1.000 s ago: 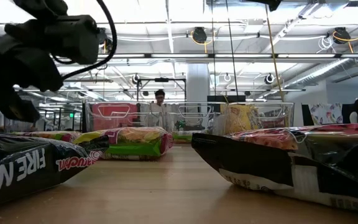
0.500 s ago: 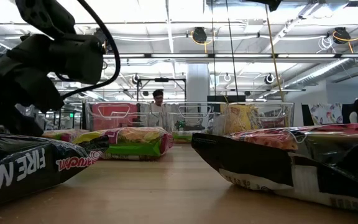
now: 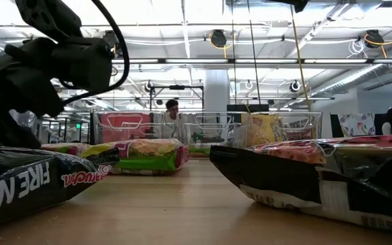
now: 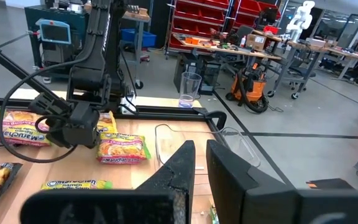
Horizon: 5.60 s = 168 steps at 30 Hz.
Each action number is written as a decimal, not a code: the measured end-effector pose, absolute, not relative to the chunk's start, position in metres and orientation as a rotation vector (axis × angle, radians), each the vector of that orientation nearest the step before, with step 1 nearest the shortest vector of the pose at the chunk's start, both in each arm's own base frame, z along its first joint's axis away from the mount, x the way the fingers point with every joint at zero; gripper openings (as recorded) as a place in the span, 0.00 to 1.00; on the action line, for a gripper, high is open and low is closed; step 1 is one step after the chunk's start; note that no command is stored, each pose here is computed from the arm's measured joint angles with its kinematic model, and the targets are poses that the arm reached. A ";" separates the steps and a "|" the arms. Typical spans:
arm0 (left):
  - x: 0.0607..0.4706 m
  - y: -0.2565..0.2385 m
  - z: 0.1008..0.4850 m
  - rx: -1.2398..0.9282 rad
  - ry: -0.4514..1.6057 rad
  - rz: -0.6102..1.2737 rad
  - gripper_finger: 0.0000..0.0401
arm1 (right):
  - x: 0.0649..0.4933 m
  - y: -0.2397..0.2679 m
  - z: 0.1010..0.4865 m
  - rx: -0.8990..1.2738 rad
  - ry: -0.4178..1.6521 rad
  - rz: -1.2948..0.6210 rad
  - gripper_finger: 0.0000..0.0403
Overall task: Sort Maruchan noodles
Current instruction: Put the green noodle pack into the center transparent bin
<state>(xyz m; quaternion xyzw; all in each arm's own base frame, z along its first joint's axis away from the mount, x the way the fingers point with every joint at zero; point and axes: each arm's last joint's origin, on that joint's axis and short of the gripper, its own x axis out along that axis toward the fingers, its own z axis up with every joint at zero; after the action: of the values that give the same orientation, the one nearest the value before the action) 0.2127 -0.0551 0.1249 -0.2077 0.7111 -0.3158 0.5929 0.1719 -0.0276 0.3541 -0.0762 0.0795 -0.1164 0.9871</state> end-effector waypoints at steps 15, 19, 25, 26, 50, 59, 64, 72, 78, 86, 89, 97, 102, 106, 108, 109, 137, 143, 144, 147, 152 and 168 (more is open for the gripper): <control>0.212 -0.055 0.123 -0.409 1.673 -0.675 0.14 | 0.172 -0.028 0.354 -0.138 0.158 -0.235 0.09; 0.212 -0.057 0.125 -0.480 1.662 -0.729 0.14 | 0.172 -0.028 0.354 -0.139 0.158 -0.235 0.09; 0.212 -0.057 0.125 -0.478 1.659 -0.735 0.14 | 0.172 -0.028 0.354 -0.139 0.158 -0.235 0.09; 0.212 -0.057 0.125 -0.472 1.656 -0.741 0.14 | 0.172 -0.028 0.354 -0.139 0.159 -0.235 0.09; 0.212 -0.058 0.124 -0.445 1.662 -0.724 0.14 | 0.172 -0.028 0.354 -0.139 0.159 -0.234 0.09; 0.214 -0.070 0.123 -0.291 1.588 -0.814 0.14 | 0.172 -0.028 0.354 -0.139 0.159 -0.235 0.09; 0.217 -0.073 0.122 -0.248 1.574 -0.760 0.14 | 0.172 -0.028 0.354 -0.139 0.158 -0.235 0.09; 0.217 -0.072 0.121 -0.254 1.584 -0.735 0.14 | 0.172 -0.028 0.354 -0.142 0.159 -0.235 0.09; 0.219 -0.073 0.121 -0.249 1.567 -0.738 0.14 | 0.172 -0.028 0.354 -0.143 0.159 -0.235 0.09; 0.221 -0.073 0.121 -0.232 1.543 -0.732 0.14 | 0.172 -0.028 0.354 -0.143 0.159 -0.235 0.09; 0.221 -0.074 0.121 -0.216 1.542 -0.715 0.14 | 0.172 -0.028 0.354 -0.143 0.159 -0.235 0.09; 0.219 -0.080 0.120 -0.204 1.550 -0.704 0.14 | 0.172 -0.028 0.354 -0.143 0.159 -0.235 0.09; 0.216 -0.080 0.117 -0.228 1.570 -0.677 0.14 | 0.172 -0.028 0.354 -0.143 0.159 -0.235 0.09; 0.216 -0.080 0.117 -0.234 1.574 -0.671 0.14 | 0.172 -0.028 0.354 -0.143 0.159 -0.235 0.09; 0.216 -0.080 0.117 -0.234 1.575 -0.671 0.14 | 0.172 -0.028 0.354 -0.143 0.159 -0.235 0.09; 0.216 -0.080 0.117 -0.234 1.575 -0.671 0.14 | 0.172 -0.028 0.354 -0.143 0.159 -0.235 0.09; 0.217 -0.080 0.115 -0.250 1.595 -0.571 0.00 | 0.175 -0.028 0.352 -0.038 0.157 -0.233 0.09; 0.217 -0.080 0.115 -0.276 1.604 -0.559 0.00 | 0.203 -0.027 0.335 0.079 0.241 -0.085 0.09; 0.217 -0.080 0.115 -0.276 1.604 -0.558 0.00 | 0.209 -0.026 0.330 0.085 0.266 -0.066 0.09; 0.217 -0.078 0.115 -0.306 1.611 -0.534 0.00 | 0.222 -0.025 0.320 0.059 0.311 -0.043 0.09; 0.219 -0.072 0.118 -0.382 1.608 -0.475 0.00 | 0.228 -0.021 0.315 0.051 0.335 -0.022 0.09; 0.225 -0.047 0.141 -0.366 1.483 -0.285 0.00 | 0.242 0.004 0.302 0.228 0.410 0.108 0.09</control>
<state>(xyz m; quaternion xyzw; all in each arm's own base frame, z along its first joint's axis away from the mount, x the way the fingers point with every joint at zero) 0.2246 -0.0474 0.1410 -0.1650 0.6691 -0.1287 0.7131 0.2419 0.0038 0.3019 0.1131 0.2031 0.0534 0.9711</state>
